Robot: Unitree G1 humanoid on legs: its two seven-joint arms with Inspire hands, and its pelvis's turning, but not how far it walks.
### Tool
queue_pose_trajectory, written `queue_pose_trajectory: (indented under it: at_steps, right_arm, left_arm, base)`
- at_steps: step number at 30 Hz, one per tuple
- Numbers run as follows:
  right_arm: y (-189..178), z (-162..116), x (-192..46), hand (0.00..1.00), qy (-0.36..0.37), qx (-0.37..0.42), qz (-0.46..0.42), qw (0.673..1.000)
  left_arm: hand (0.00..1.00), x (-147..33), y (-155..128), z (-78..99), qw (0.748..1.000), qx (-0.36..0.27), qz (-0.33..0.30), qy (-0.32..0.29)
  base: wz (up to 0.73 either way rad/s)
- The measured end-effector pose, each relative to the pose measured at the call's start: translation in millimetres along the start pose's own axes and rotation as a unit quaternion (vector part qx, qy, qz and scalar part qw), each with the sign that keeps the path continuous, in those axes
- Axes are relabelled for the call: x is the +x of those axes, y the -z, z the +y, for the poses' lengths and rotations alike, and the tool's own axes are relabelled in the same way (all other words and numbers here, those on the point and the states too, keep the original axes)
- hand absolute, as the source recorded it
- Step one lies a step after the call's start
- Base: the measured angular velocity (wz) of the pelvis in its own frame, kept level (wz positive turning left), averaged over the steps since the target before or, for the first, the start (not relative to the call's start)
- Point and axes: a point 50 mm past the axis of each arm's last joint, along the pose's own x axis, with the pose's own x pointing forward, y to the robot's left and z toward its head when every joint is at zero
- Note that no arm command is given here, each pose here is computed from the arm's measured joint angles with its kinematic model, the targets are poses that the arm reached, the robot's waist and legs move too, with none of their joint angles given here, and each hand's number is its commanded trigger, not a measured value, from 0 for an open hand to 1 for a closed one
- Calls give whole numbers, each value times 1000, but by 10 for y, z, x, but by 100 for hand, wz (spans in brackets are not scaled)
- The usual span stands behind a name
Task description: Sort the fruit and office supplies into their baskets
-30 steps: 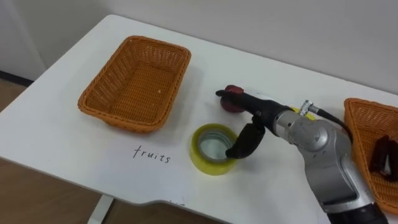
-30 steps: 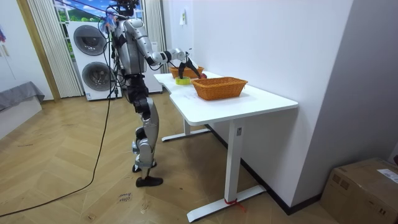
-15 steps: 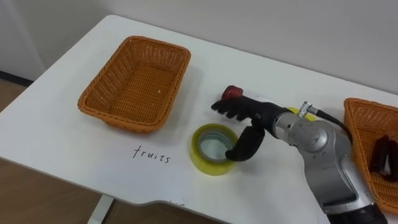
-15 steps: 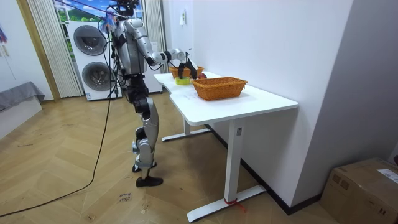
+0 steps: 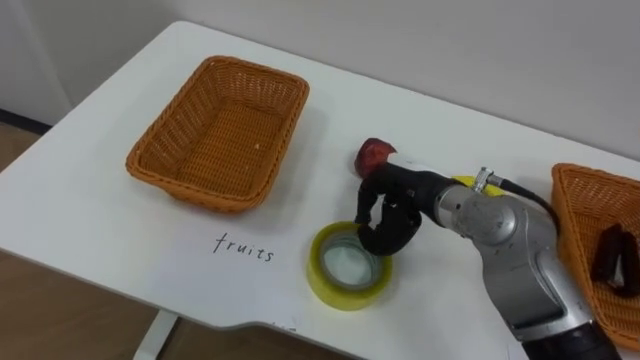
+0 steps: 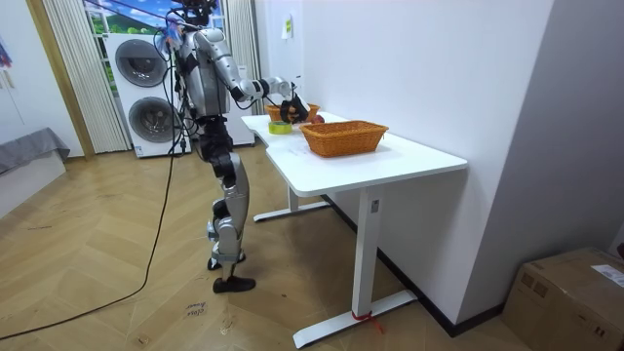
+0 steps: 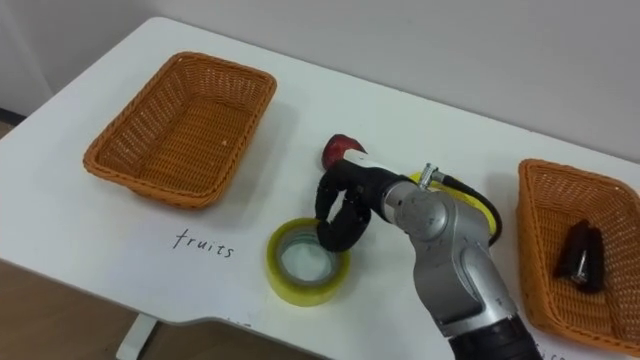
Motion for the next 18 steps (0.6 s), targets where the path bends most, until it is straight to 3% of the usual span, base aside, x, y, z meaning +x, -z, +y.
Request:
queue_pose_trajectory:
  at_steps: [11,12,13,14,15,16,17,18]
  right_arm:
    - [3,2,-1,100,-3,-3,3,1000]
    - [4,2,-2,95,-3,-3,3,1000]
    - [5,2,-2,70,-4,-3,3,1000]
    - [7,2,-3,63,-4,-4,4,1000]
    - [10,2,-4,28,-5,-4,4,1000]
    - [11,0,-7,18,-5,-7,6,1000]
    - [6,-4,-12,0,-4,-12,8,1000]
    - [2,-6,-15,0,-4,-15,9,1000]
  left_arm:
    - [0,3,2,12,1000,0,0,-1]
    - [0,3,2,16,1000,0,0,-2]
    - [0,4,3,20,1000,1,0,-2]
    - [0,5,3,22,1000,0,0,-2]
    - [0,5,3,24,1000,0,0,-3]
    - [0,6,3,25,1000,0,0,-3]
    - [0,6,3,27,1000,1,0,-3]
    - [0,6,3,28,1000,1,0,-3]
  base:
    - [0]
    - [0]
    - [0]
    - [0]
    - [0]
    - [0]
    - [0]
    - [0]
